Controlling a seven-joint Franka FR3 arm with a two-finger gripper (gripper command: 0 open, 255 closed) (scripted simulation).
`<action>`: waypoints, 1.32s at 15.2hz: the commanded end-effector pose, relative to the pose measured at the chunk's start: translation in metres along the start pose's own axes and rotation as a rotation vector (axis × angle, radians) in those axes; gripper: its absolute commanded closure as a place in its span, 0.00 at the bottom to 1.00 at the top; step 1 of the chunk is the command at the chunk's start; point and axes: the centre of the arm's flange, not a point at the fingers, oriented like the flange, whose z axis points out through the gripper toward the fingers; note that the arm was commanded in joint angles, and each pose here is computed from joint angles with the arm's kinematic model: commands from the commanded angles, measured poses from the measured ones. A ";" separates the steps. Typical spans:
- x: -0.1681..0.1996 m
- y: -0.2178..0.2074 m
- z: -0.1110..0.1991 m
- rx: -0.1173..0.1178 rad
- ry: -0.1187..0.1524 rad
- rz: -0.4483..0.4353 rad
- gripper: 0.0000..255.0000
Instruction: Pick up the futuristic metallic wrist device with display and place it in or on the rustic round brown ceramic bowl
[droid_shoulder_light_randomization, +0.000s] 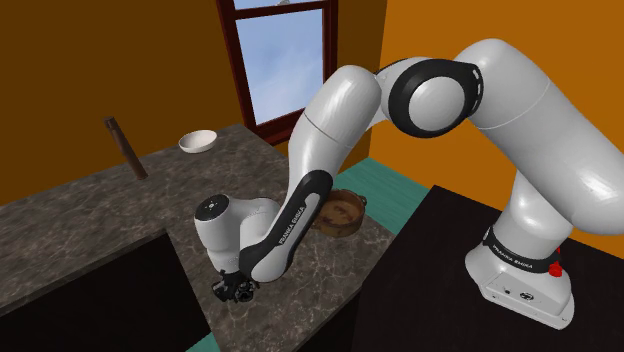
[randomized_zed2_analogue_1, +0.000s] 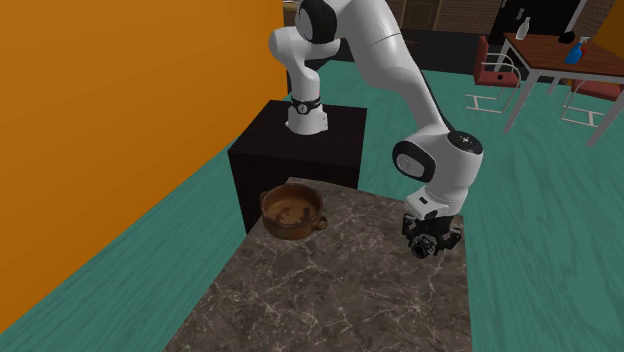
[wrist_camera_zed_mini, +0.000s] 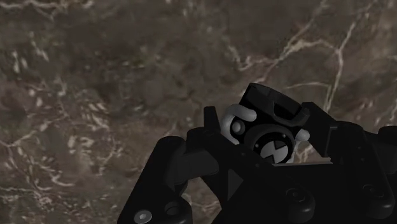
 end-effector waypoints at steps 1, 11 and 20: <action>0.000 0.000 -0.005 0.000 0.000 0.000 1.00; 0.000 0.000 -0.058 0.000 0.000 0.000 1.00; 0.000 -0.001 -0.105 0.000 0.000 0.000 1.00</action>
